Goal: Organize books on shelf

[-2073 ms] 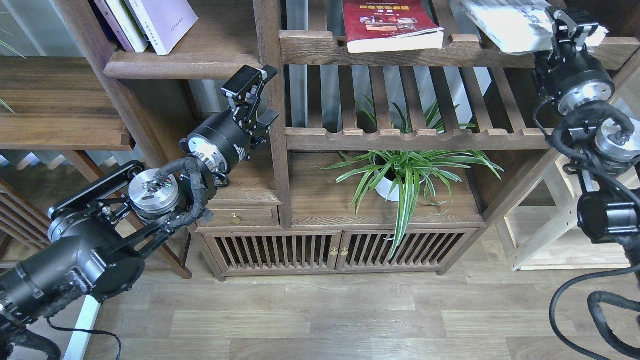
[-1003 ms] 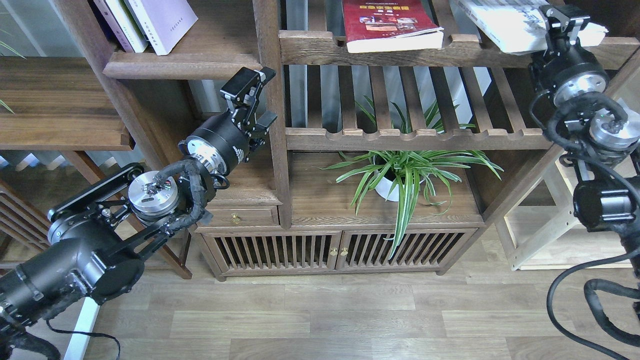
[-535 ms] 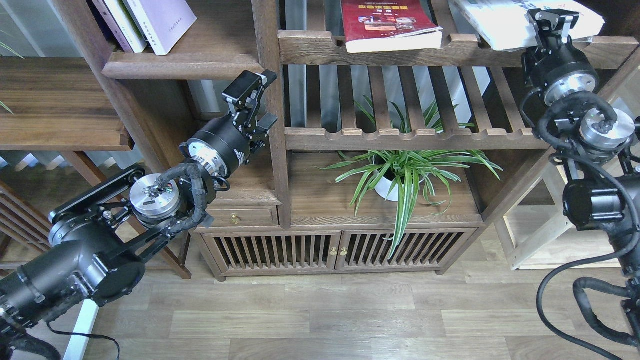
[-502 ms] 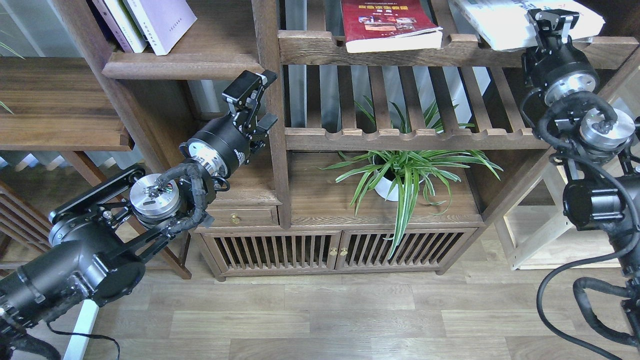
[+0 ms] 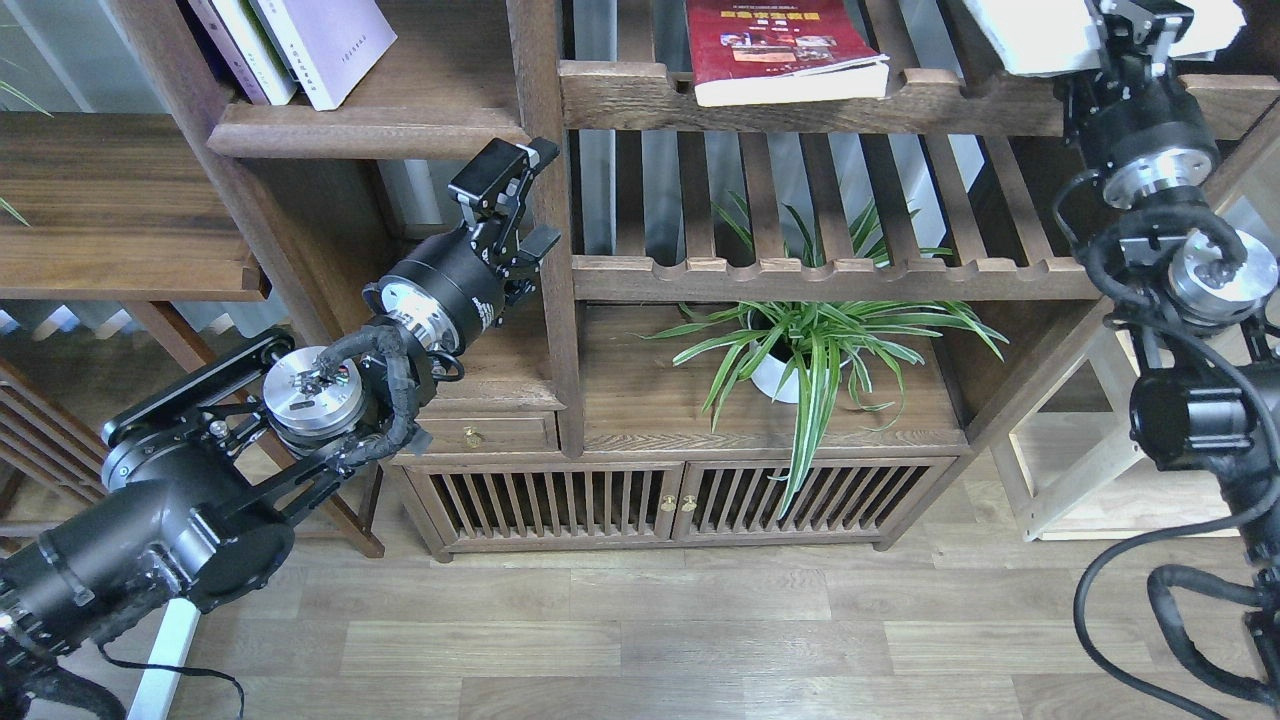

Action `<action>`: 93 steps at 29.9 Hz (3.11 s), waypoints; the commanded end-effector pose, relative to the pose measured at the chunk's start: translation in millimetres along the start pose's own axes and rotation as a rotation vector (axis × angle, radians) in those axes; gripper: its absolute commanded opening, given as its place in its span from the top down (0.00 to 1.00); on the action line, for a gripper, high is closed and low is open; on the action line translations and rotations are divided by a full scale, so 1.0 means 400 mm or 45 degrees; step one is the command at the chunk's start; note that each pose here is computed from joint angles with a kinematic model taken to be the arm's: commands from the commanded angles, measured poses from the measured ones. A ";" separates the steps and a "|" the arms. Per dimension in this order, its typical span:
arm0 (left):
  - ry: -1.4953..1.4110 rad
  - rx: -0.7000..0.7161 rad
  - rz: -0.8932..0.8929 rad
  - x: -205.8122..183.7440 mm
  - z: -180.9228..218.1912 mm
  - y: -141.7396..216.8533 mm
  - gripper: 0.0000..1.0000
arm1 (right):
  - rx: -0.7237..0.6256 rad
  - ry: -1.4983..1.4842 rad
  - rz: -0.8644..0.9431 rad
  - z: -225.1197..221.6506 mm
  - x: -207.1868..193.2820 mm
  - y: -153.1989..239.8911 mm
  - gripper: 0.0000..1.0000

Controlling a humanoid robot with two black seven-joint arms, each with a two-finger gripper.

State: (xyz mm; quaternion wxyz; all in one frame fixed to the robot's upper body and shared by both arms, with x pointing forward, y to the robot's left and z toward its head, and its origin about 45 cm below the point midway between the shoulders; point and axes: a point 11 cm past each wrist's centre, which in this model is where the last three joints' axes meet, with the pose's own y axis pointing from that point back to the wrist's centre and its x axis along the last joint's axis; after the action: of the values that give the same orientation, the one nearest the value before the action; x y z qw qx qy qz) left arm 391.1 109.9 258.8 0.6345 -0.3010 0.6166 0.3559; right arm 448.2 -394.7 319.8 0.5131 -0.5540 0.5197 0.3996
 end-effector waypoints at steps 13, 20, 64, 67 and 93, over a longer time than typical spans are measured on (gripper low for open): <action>-0.061 -0.007 -0.034 -0.011 0.002 -0.001 0.02 | 0.029 0.046 -0.139 -0.081 0.014 0.111 0.96; -0.068 -0.015 -0.058 -0.022 0.008 -0.001 0.02 | 0.016 0.090 -0.226 -0.103 0.037 0.175 0.96; -0.341 0.064 -0.420 -0.073 -0.038 0.035 0.01 | 0.037 0.208 -0.145 -0.201 0.168 0.424 0.96; -0.334 0.077 -0.448 -0.078 -0.053 0.033 0.01 | 0.057 0.224 -0.145 -0.222 0.162 0.433 0.96; -0.341 0.166 -0.554 -0.110 -0.180 0.004 0.01 | 0.138 0.357 0.107 -0.340 0.226 0.642 0.97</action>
State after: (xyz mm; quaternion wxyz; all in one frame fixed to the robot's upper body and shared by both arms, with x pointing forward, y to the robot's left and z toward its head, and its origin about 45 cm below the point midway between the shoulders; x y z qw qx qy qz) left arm 354.2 58.6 296.6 0.7880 -0.3344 0.4687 0.2179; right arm 205.1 -526.9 222.8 0.4568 -0.5614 0.6212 0.3004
